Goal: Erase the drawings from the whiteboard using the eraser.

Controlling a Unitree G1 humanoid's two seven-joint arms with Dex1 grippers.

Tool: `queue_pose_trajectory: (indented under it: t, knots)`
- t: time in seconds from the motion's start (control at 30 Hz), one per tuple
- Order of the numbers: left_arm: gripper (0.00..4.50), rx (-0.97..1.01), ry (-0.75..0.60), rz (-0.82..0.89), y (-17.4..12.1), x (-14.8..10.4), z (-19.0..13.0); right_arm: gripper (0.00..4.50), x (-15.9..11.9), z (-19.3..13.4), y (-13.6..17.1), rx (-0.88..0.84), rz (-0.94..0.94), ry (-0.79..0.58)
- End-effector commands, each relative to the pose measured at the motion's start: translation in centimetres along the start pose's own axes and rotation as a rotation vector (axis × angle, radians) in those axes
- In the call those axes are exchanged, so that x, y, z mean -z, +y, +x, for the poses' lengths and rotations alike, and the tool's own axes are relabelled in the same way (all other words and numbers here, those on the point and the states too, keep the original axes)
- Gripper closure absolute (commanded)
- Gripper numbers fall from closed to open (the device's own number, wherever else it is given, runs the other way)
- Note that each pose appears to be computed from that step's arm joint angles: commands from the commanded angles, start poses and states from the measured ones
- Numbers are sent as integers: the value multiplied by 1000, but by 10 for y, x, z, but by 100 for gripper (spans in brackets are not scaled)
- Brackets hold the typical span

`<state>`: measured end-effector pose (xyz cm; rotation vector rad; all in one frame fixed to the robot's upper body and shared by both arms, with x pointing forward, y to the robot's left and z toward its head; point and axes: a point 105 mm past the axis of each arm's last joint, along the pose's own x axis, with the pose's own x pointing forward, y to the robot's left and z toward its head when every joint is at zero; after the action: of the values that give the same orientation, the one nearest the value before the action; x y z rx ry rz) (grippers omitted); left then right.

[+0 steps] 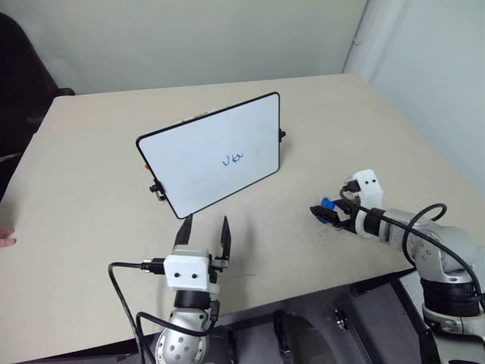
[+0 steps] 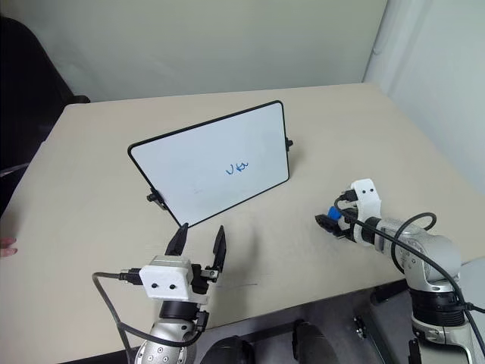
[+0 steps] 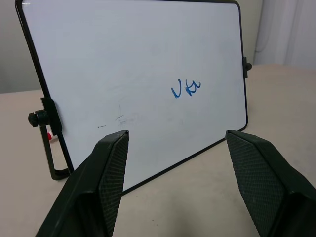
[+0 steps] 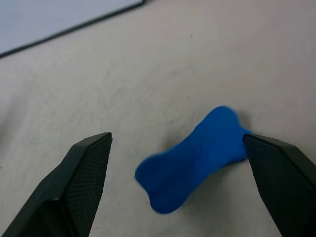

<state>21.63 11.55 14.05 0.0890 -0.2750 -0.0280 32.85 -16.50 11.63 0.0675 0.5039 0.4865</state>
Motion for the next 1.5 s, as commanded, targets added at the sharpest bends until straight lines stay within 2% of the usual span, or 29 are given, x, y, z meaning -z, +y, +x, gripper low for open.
queue_pose_trajectory:
  t: [0.03,0.17,0.47,0.8,1.03,1.23,1.5]
  knots:
    - [108,31,-32,-39,-12,-10,0,2,-9,-2,-7,45,10,-26]
    - [108,29,-33,-37,-12,-10,0,2,-6,0,-7,50,12,-11]
    - [108,27,-33,-37,-11,-10,0,2,-27,-15,-1,-1,-13,-137]
    - [108,36,-36,-40,-13,-10,0,2,-3,-10,-6,39,23,2]
    - [108,37,-35,-39,-13,-11,0,2,-2,-8,-13,79,68,13]
    - [108,34,-31,-39,-12,-11,-2,2,-9,-16,-14,77,89,-33]
    - [108,40,-30,-42,-14,-11,-3,2,3,-16,-16,108,8,28]
